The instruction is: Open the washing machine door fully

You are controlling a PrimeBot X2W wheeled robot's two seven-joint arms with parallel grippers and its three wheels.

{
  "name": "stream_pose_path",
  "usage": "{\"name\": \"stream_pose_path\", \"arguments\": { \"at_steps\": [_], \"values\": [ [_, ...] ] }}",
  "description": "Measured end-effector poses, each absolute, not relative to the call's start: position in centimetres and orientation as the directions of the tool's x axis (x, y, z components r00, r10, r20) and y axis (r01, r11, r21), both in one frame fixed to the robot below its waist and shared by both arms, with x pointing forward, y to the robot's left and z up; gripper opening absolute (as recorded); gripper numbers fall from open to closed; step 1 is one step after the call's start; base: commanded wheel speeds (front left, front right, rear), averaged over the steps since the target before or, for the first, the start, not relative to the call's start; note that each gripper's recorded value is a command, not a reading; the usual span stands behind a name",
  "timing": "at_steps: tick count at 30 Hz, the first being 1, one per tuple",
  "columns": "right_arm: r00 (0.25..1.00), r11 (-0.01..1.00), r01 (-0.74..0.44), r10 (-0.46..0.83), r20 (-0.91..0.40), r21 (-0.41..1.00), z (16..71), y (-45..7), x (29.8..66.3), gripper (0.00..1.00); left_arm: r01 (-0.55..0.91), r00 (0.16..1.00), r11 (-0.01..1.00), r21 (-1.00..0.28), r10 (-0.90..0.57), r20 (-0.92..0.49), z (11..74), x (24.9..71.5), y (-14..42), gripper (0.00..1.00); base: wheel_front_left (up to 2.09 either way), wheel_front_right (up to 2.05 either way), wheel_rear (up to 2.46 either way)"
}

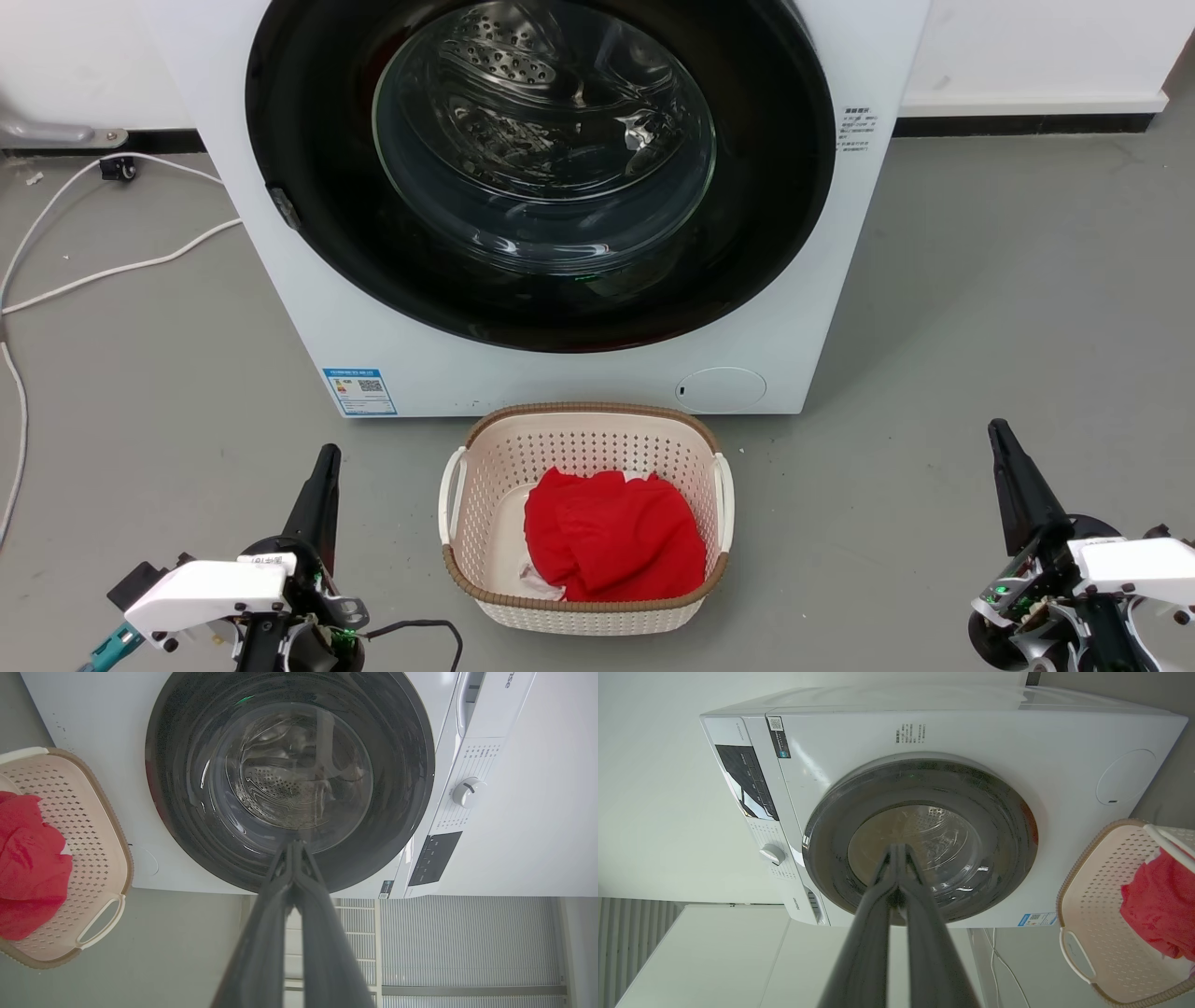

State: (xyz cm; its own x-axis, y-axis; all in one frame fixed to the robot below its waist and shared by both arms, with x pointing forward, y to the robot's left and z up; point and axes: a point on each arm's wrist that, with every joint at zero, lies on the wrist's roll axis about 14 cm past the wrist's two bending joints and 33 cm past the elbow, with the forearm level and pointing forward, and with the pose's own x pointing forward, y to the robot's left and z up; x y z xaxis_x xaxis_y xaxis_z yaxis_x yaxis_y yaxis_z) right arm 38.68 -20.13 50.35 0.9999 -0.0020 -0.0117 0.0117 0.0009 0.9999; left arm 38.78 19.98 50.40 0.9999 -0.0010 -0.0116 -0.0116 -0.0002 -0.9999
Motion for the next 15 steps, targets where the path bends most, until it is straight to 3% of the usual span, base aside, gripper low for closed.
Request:
{"name": "stream_pose_path", "arguments": {
  "at_steps": [9,10,15],
  "values": [
    [1.0,0.0,0.012,-0.002,-0.012,1.0,50.4,-20.1,38.7,0.0,-0.012,1.0,0.0,-1.0,-0.001,-0.012,50.4,38.8,20.0,0.0,0.0,0.0,0.0],
    [1.0,0.0,0.012,-0.002,-0.012,1.0,50.4,-20.1,38.7,1.0,-0.012,1.0,0.0,-1.0,-0.001,-0.012,50.4,38.8,20.0,1.0,0.0,0.0,0.0],
    [0.998,-0.005,0.065,-0.009,-0.065,0.998,48.5,-20.1,37.8,1.0,-0.066,0.998,-0.007,-0.998,-0.001,-0.066,48.6,38.0,19.7,1.0,0.0,0.0,0.0]
  ]
}}
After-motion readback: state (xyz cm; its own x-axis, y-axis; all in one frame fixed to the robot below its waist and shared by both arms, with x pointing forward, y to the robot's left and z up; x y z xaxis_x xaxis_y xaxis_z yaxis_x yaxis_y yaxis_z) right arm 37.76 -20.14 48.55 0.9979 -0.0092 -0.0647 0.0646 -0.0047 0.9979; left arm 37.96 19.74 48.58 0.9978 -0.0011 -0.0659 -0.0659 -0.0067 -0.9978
